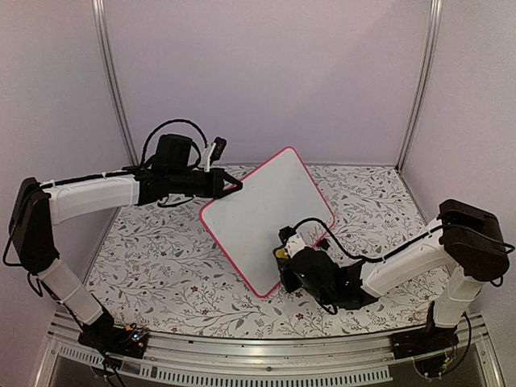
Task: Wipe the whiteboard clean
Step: Erase the whiteboard at the center of the board.
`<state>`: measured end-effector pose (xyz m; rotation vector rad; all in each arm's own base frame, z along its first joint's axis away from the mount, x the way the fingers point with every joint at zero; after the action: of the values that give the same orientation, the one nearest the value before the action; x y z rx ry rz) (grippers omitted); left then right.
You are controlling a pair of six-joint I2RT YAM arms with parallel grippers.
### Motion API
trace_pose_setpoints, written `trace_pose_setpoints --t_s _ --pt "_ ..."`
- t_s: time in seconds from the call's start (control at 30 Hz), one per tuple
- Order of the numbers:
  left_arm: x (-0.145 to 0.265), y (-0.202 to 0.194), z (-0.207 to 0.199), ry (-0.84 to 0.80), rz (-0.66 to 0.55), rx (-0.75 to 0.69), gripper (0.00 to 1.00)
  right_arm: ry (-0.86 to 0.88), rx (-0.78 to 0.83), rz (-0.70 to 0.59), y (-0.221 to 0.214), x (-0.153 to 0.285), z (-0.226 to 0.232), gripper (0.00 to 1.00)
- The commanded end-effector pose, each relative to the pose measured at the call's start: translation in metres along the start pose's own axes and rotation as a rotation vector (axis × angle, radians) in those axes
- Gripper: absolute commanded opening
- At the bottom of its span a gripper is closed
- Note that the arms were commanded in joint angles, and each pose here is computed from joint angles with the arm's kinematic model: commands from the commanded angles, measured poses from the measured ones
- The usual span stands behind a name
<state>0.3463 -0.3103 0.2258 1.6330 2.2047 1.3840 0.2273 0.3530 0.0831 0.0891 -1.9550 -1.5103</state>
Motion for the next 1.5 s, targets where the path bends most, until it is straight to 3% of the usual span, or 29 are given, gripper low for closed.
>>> trace_pose_setpoints --t_s 0.0,0.23,0.4,0.73,0.9,1.07,1.33,1.47 --pt "-0.010 -0.037 0.016 0.050 0.117 -0.018 0.00 -0.019 0.026 0.044 -0.009 -0.004 -0.004 0.14" --pt "-0.009 -0.036 0.015 0.051 0.113 -0.020 0.00 -0.035 0.069 -0.067 0.048 -0.008 0.001 0.14" --pt "-0.008 -0.035 0.014 0.046 0.111 -0.023 0.00 -0.030 0.067 -0.096 0.065 -0.008 -0.005 0.15" --pt "-0.008 -0.035 0.014 0.043 0.112 -0.020 0.00 -0.040 0.049 0.061 -0.013 -0.014 -0.017 0.14" --pt "-0.009 -0.036 0.013 0.042 0.115 -0.017 0.00 -0.045 0.017 0.089 -0.029 -0.008 -0.023 0.14" --pt "-0.008 -0.036 0.013 0.044 0.112 -0.020 0.00 -0.041 0.019 0.040 -0.005 -0.008 -0.019 0.14" --pt "-0.008 -0.036 0.013 0.044 0.113 -0.019 0.00 -0.032 0.050 -0.110 0.072 -0.004 -0.009 0.14" --pt "-0.008 -0.035 0.013 0.042 0.111 -0.019 0.00 -0.042 0.072 -0.114 0.075 -0.006 -0.012 0.15"
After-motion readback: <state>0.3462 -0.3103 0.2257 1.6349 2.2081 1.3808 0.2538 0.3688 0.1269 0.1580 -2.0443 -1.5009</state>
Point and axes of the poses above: each gripper's point midway between its finger pads, its own x axis back along the fingers, its own z axis along the line the jaws close on, y = z × x, the point moved 2 cm from there along x, back along the fingers, and after that the axes turned 6 degrees about x, right-handed, at the moved point
